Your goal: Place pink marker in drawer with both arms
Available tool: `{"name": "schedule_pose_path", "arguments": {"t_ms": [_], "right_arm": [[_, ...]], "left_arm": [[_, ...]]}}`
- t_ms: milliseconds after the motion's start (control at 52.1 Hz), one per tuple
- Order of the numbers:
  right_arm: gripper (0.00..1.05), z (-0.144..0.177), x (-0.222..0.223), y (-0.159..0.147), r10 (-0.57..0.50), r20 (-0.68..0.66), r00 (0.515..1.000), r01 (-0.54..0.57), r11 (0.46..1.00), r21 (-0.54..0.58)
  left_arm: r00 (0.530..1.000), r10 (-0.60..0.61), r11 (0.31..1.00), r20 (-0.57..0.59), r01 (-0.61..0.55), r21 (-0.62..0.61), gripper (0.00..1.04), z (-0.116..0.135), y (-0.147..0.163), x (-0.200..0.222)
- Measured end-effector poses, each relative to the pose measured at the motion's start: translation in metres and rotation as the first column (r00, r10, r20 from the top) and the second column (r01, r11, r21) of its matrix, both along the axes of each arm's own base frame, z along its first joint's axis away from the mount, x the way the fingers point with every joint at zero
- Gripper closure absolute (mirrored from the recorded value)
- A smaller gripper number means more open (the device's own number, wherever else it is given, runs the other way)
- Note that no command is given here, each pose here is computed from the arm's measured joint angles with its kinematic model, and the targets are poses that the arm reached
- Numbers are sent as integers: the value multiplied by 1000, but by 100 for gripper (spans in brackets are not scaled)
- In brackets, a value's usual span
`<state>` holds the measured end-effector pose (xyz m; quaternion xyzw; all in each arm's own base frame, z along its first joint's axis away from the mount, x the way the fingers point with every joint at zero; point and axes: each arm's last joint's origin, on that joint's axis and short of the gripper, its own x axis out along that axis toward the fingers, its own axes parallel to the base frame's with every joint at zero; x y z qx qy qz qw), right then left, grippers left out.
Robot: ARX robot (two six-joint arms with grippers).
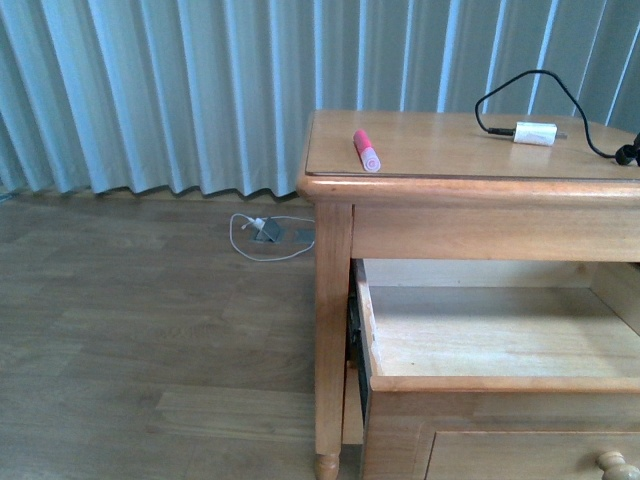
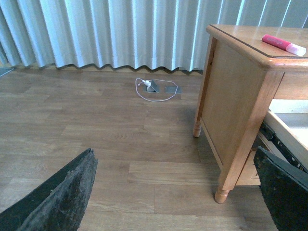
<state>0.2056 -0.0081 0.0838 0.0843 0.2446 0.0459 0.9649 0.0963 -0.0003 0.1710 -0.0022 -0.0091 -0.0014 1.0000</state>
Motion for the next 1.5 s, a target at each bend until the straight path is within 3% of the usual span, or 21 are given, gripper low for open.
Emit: {"name": "schedule_pose_path", "arguments": {"t_ms": [96,326,537,1189,1323,1381,1496], "right_arm": [[6,23,-7,-1,20,19,1000,-20,1000,16],[8,83,-36,-2,67,78,995,-69,997,33],[8,108,-58,-4,73,128,989,-79,996,40],[8,114,-65,-5,83,125,989,-93,993,75],[8,114,-65,-5,82,125,989,-92,993,75],[8,114,-65,-5,83,126,989,-93,993,75],[8,114,-65,-5,82,126,989,-92,993,75]], "left_arm": [[1000,0,1000,0,0,0,6,0,0,0],[1000,0,1000,0,0,0,6,0,0,0],[1000,0,1000,0,0,0,6,0,0,0],[1000,0,1000,0,0,0,6,0,0,0],[973,230,973,-27,-230,-13,6,1,-3,6],[969,241,970,-47,-242,-9,6,7,-7,13],[988,150,989,-43,-151,-8,6,39,-15,37]]}}
